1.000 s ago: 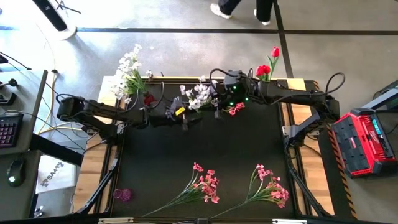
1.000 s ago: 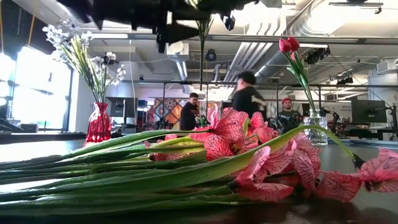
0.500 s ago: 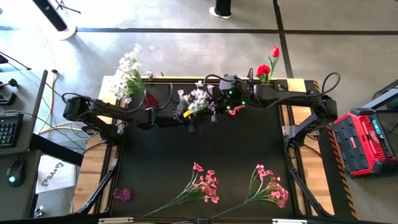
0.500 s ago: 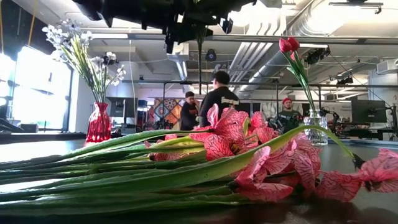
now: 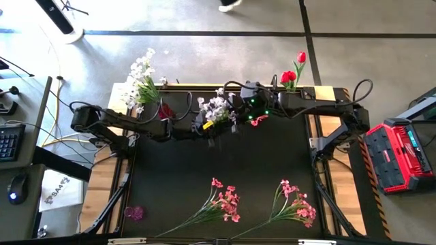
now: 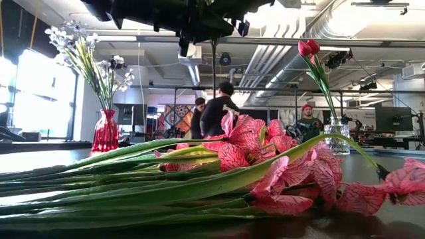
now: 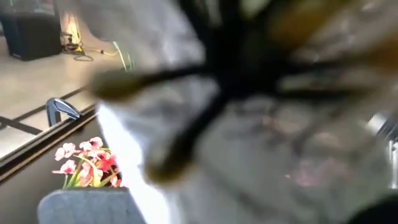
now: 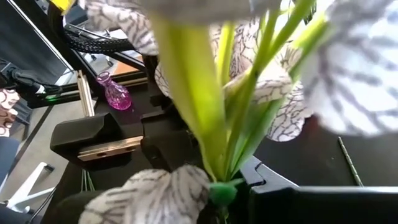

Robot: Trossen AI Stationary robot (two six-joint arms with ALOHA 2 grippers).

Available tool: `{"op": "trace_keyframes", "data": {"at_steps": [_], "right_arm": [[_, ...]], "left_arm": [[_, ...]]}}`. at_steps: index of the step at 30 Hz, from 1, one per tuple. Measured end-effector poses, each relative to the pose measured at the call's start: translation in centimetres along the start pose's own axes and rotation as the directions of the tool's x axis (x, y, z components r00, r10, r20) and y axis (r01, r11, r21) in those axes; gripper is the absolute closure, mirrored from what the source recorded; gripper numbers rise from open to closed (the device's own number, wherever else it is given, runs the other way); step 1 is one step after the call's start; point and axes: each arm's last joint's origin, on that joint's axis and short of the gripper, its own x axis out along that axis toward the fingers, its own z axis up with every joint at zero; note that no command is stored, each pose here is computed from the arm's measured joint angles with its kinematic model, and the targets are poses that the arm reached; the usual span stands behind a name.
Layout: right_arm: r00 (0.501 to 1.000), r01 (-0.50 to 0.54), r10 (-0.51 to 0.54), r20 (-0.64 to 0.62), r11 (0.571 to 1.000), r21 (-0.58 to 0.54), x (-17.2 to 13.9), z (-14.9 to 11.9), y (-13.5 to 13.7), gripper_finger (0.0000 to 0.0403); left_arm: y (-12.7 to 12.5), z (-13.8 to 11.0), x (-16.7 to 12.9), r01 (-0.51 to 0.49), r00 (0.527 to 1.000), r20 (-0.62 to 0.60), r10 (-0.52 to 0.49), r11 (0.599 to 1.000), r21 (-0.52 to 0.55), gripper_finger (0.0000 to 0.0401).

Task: Sort flowers into vase by color
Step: Put the white flowers into the red vase

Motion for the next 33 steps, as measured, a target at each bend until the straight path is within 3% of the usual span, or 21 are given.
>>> {"op": "trace_keyframes", "data": {"at_steps": [6, 9, 14, 20, 26, 33], "right_arm": [[1.000, 0.003, -0.003, -0.001, 1.000, -0.006, 0.0, 0.0, 0.0, 0.0402], [1.000, 0.018, -0.018, 0.005, 0.999, -0.050, -0.4, 0.1, 0.1, 0.0383], [0.982, 0.177, -0.173, 0.068, 0.983, -0.054, -3.3, 1.0, 0.5, 0.0312], [0.907, 0.398, -0.394, 0.146, 0.917, 0.001, -8.5, 1.8, 1.0, 0.0249], [0.877, 0.459, -0.456, 0.148, 0.888, 0.020, -10.5, 1.7, 0.9, 0.0243], [0.881, 0.460, -0.456, 0.128, 0.888, 0.002, -9.6, 1.6, 0.3, 0.0249]], "left_arm": [[0.0, 0.0, 0.0, -0.012, 1.000, 0.004, 0.012, 1.000, 0.016, 0.0385], [0.1, 0.0, 0.0, -0.056, 0.998, 0.011, 0.056, 0.998, -0.016, 0.0396], [0.7, 0.8, -1.5, -0.290, 0.954, 0.072, 0.291, 0.957, -0.028, 0.0398], [2.6, 1.3, -6.0, -0.608, 0.783, 0.158, 0.602, 0.794, -0.010, 0.0400], [6.4, 0.7, -9.7, -0.806, 0.583, 0.185, 0.791, 0.592, 0.011, 0.0400], [10.2, 0.4, -11.6, -0.871, 0.487, 0.182, 0.854, 0.491, 0.028, 0.0399]]}}
